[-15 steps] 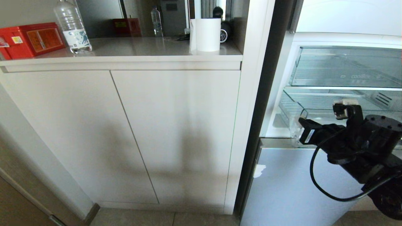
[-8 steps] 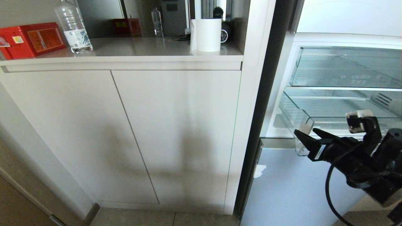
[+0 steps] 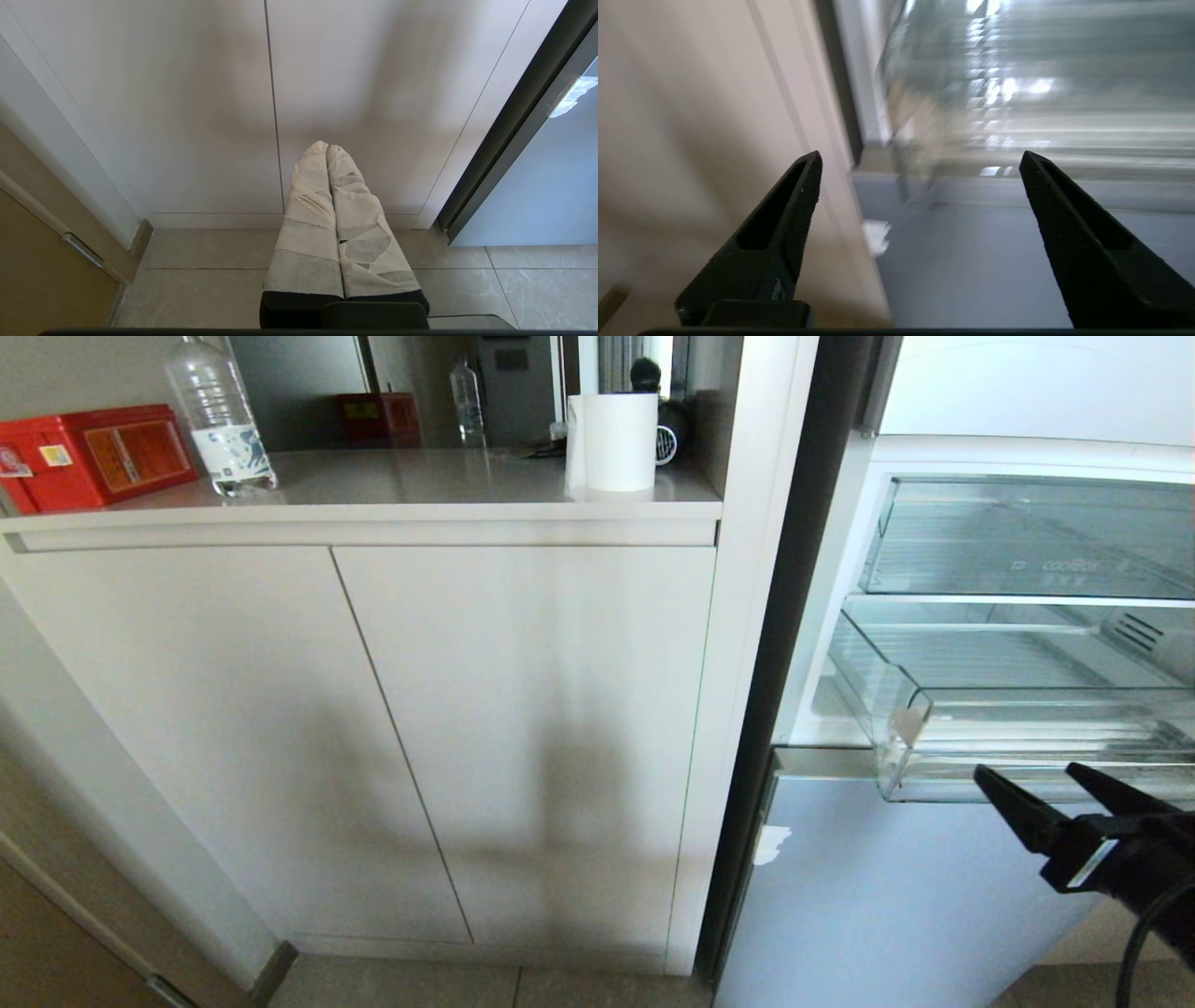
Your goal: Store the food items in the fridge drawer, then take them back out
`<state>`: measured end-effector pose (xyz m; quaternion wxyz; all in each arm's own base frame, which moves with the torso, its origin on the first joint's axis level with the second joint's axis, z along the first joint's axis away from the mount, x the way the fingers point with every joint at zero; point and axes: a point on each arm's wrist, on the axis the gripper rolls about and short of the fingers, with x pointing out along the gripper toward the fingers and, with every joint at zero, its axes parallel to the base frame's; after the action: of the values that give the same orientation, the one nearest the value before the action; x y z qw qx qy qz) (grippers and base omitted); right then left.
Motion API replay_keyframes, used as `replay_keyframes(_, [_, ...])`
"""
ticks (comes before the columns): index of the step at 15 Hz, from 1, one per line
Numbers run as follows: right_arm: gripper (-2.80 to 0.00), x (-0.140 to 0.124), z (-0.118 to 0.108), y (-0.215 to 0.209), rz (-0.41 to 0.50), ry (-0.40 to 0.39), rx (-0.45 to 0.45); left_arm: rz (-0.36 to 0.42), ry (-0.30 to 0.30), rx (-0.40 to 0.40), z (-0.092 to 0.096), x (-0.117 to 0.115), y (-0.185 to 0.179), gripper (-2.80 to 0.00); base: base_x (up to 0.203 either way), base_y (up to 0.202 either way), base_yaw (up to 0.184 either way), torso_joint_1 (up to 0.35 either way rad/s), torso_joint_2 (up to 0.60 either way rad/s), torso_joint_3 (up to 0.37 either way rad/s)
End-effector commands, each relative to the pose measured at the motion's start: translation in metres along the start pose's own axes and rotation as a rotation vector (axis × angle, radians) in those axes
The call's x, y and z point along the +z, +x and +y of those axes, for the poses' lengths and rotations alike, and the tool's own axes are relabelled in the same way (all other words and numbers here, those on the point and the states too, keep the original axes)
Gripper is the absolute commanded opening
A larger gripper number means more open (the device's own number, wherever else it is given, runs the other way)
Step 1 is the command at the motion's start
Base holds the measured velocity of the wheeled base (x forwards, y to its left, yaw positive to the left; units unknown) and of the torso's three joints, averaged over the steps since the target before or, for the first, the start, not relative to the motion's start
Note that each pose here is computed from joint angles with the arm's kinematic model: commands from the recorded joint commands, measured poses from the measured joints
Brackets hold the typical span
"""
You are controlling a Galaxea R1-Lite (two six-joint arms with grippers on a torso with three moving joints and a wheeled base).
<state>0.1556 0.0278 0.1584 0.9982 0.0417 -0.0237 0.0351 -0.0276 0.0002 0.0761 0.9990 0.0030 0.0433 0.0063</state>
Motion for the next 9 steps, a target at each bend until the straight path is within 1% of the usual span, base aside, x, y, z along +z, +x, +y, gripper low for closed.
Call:
replay_keyframes(1, [0.0, 0.038, -0.011, -0.012, -0.103, 0.001, -0.081, 0.002, 0.0, 0.001, 0.0, 0.0, 0.0, -2.8, 0.0, 0.0, 0.0, 0.0, 0.0, 0.0])
replay_keyframes(2, [0.0, 0.054, -0.013, -0.01, -0.077, -0.004, -0.108, 0.002, 0.0, 0.001, 0.0, 0.0, 0.0, -2.8, 0.0, 0.0, 0.0, 0.0, 0.0, 0.0])
replay_keyframes(3, [0.0, 0.068, -0.015, -0.008, -0.026, -0.009, -0.128, 0.002, 0.0, 0.001, 0.0, 0.0, 0.0, -2.8, 0.0, 0.0, 0.0, 0.0, 0.0, 0.0])
replay_keyframes(6, [0.0, 0.108, -0.022, 0.005, 0.203, -0.023, -0.182, 0.002, 0.0, 0.001, 0.0, 0.0, 0.0, -2.8, 0.0, 0.0, 0.0, 0.0, 0.0, 0.0])
replay_keyframes(7, [0.0, 0.114, -0.026, 0.018, 0.262, -0.03, -0.199, 0.002, 0.0, 0.001, 0.0, 0.0, 0.0, -2.8, 0.0, 0.0, 0.0, 0.0, 0.0, 0.0])
replay_keyframes(9, [0.0, 0.103, -0.041, 0.06, 0.407, -0.063, -0.232, 0.002, 0.0, 0.001, 0.0, 0.0, 0.0, -2.8, 0.0, 0.0, 0.0, 0.0, 0.0, 0.0])
